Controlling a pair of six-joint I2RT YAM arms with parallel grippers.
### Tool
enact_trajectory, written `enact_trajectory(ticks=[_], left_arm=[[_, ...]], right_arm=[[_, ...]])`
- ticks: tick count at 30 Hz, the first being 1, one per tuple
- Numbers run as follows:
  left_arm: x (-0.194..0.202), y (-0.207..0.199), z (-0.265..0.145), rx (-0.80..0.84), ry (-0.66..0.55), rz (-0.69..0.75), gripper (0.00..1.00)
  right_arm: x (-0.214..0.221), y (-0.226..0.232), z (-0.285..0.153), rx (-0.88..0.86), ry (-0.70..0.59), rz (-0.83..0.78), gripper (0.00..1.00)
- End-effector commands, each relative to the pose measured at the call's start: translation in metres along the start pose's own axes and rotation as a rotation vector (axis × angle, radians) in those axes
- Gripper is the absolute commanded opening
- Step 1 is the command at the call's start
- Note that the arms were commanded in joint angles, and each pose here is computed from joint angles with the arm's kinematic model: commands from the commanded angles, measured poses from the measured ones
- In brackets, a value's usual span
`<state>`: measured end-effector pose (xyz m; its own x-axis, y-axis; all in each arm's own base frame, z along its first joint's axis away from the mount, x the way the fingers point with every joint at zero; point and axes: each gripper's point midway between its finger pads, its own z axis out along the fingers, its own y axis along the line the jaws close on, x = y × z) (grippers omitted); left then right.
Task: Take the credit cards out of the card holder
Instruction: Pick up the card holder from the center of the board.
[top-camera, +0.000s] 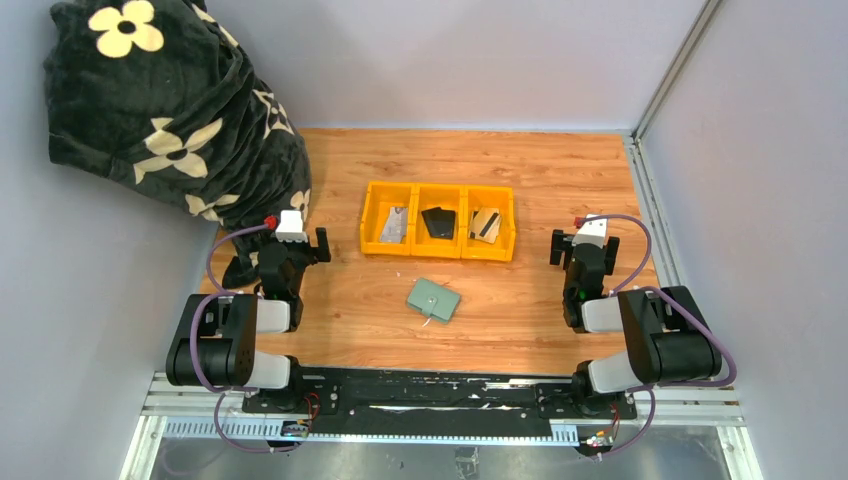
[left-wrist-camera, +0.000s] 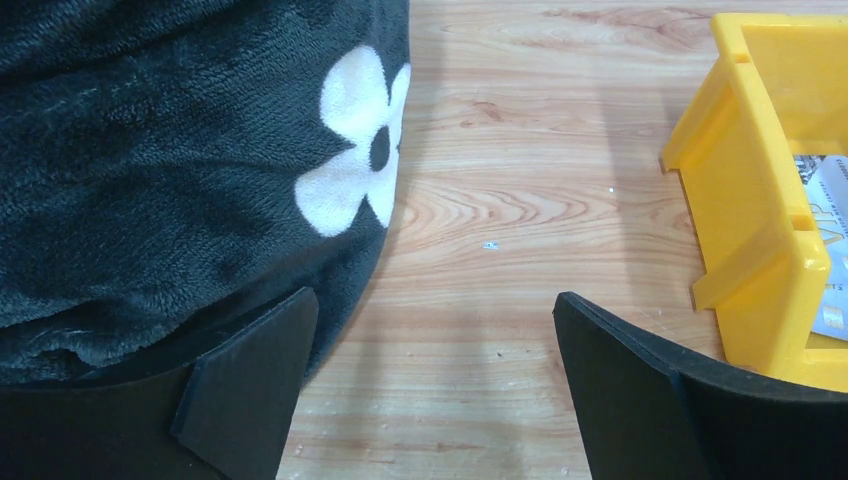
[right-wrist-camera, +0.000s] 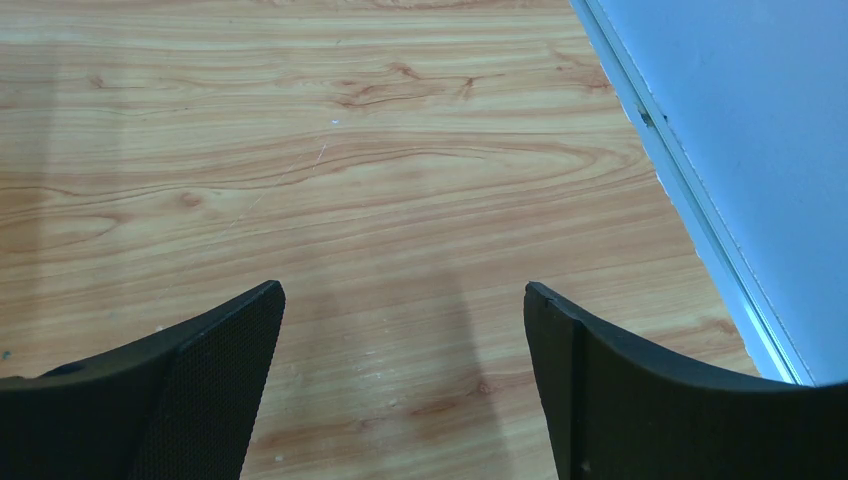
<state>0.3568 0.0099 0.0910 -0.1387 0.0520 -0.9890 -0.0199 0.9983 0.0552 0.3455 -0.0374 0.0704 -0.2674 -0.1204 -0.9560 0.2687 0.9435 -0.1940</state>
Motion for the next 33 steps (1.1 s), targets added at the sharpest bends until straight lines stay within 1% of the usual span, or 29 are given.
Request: enact_trajectory(ticks=[1, 14, 15, 17, 19, 20, 22, 24, 25, 28, 29, 30, 31, 33], left_arm=[[-0.012, -0.001, 0.003, 0.007, -0.032, 0.011, 1.0], [-0.014, -0.001, 0.003, 0.008, -0.04, 0.014, 1.0], [-0.015, -0.001, 0.003, 0.008, -0.039, 0.015, 1.0], [-0.02, 0.001, 0.006, -0.007, -0.011, 0.003, 1.0], [-0.026, 0.002, 0.01, 0.0, 0.052, -0.01, 1.0], [-0.031, 0.002, 0.011, 0.015, 0.079, -0.006, 1.0], [-0.045, 0.003, 0.012, 0.058, 0.13, 0.002, 1.0], [-0.06, 0.003, 0.011, 0.09, 0.147, 0.023, 1.0], [-0.058, 0.001, 0.008, 0.114, 0.183, 0.028, 1.0], [-0.077, -0.002, 0.003, 0.183, 0.246, 0.086, 1.0], [-0.082, 0.0, 0.001, 0.186, 0.27, 0.084, 1.0], [-0.086, 0.002, 0.0, 0.197, 0.293, 0.076, 1.0], [-0.087, 0.004, -0.004, 0.209, 0.327, 0.055, 1.0], [-0.1, 0.011, -0.006, 0.217, 0.343, 0.01, 1.0]], right_arm=[[-0.004, -0.005, 0.001, 0.014, -0.02, 0.004, 0.93], [-0.004, -0.005, 0.001, 0.016, -0.019, 0.009, 0.93], [-0.007, -0.008, 0.001, 0.036, -0.029, 0.017, 0.93], [-0.015, -0.004, -0.001, 0.002, -0.055, 0.002, 0.93], [-0.023, -0.013, -0.005, 0.069, -0.023, -0.01, 0.93], [-0.03, -0.017, -0.007, 0.085, -0.005, -0.003, 0.93], [-0.047, -0.017, -0.011, 0.066, 0.01, 0.01, 0.93], [-0.066, -0.016, -0.015, 0.043, -0.016, 0.032, 0.93], [-0.076, -0.015, -0.015, 0.034, -0.023, 0.04, 0.93], [-0.101, -0.006, -0.014, -0.019, -0.012, 0.085, 0.94], [-0.118, 0.0, -0.014, -0.057, -0.013, 0.109, 0.94], [-0.125, 0.005, -0.015, -0.078, 0.004, 0.147, 0.94], [-0.129, 0.008, -0.015, -0.076, 0.037, 0.254, 0.94], [-0.137, 0.01, -0.018, -0.071, 0.1, 0.393, 0.94]])
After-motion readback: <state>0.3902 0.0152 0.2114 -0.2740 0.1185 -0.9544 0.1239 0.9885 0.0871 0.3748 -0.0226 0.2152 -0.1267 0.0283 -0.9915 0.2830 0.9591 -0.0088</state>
